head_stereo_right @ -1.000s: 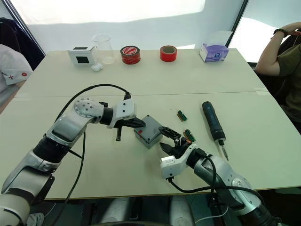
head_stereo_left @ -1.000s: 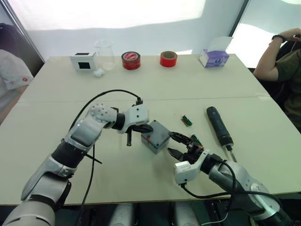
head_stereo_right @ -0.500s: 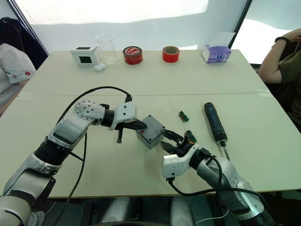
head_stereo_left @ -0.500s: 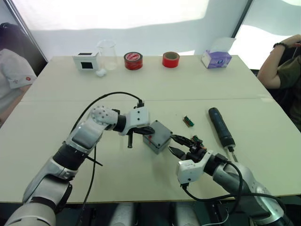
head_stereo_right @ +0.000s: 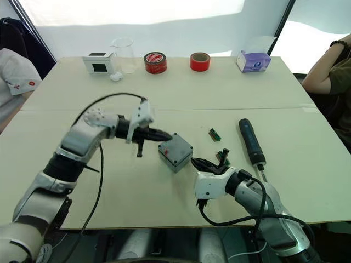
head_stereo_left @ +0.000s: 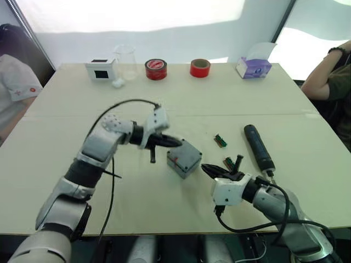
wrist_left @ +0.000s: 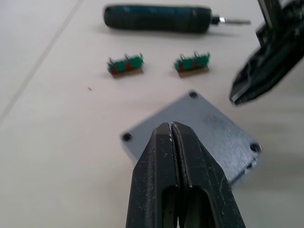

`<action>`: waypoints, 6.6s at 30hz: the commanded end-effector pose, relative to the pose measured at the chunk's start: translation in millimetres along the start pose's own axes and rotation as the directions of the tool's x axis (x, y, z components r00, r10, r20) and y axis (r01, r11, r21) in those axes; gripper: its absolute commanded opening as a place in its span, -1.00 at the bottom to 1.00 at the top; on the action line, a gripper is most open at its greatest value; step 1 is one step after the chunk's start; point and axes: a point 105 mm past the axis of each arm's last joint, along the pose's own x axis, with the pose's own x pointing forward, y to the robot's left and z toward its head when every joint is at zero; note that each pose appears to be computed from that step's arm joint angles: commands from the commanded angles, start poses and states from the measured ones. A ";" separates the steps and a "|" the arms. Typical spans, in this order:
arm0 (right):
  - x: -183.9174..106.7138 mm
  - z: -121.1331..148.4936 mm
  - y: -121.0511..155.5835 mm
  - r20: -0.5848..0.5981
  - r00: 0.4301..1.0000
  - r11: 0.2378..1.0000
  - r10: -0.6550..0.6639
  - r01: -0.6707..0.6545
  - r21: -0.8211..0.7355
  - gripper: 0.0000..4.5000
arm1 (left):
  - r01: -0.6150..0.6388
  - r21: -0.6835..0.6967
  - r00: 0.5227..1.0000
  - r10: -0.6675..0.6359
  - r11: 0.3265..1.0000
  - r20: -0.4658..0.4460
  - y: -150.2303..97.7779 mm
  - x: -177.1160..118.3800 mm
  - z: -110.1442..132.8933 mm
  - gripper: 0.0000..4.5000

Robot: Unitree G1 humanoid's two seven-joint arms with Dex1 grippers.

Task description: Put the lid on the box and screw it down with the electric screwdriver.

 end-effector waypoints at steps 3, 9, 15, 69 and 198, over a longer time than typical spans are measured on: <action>-2.5 17.9 -8.3 0.052 0.999 0.977 0.014 -0.025 0.210 -0.98 | -0.044 -0.049 0.998 0.045 0.998 0.033 14.0 -9.0 3.9 -1.00; 2.8 21.1 -10.8 0.040 0.998 0.941 0.054 -0.064 0.331 -0.98 | -0.050 0.020 0.985 0.053 0.999 -0.162 13.1 -1.0 -45.4 -1.00; 6.5 22.0 -12.8 0.027 0.998 0.930 0.051 -0.058 0.362 -0.98 | -0.025 0.027 0.987 0.029 0.999 -0.157 7.7 3.1 -45.5 -1.00; 15.3 17.8 -11.4 0.003 0.998 0.916 0.069 -0.064 0.395 -0.98 | 0.047 0.063 0.980 -0.034 0.997 -0.197 -11.8 13.5 -51.1 -1.00; -48.8 -42.4 -55.0 -0.238 0.967 0.603 -0.091 0.243 0.760 0.42 | 0.036 -0.163 0.996 -0.049 0.986 -0.076 -68.9 -58.3 -19.0 -1.00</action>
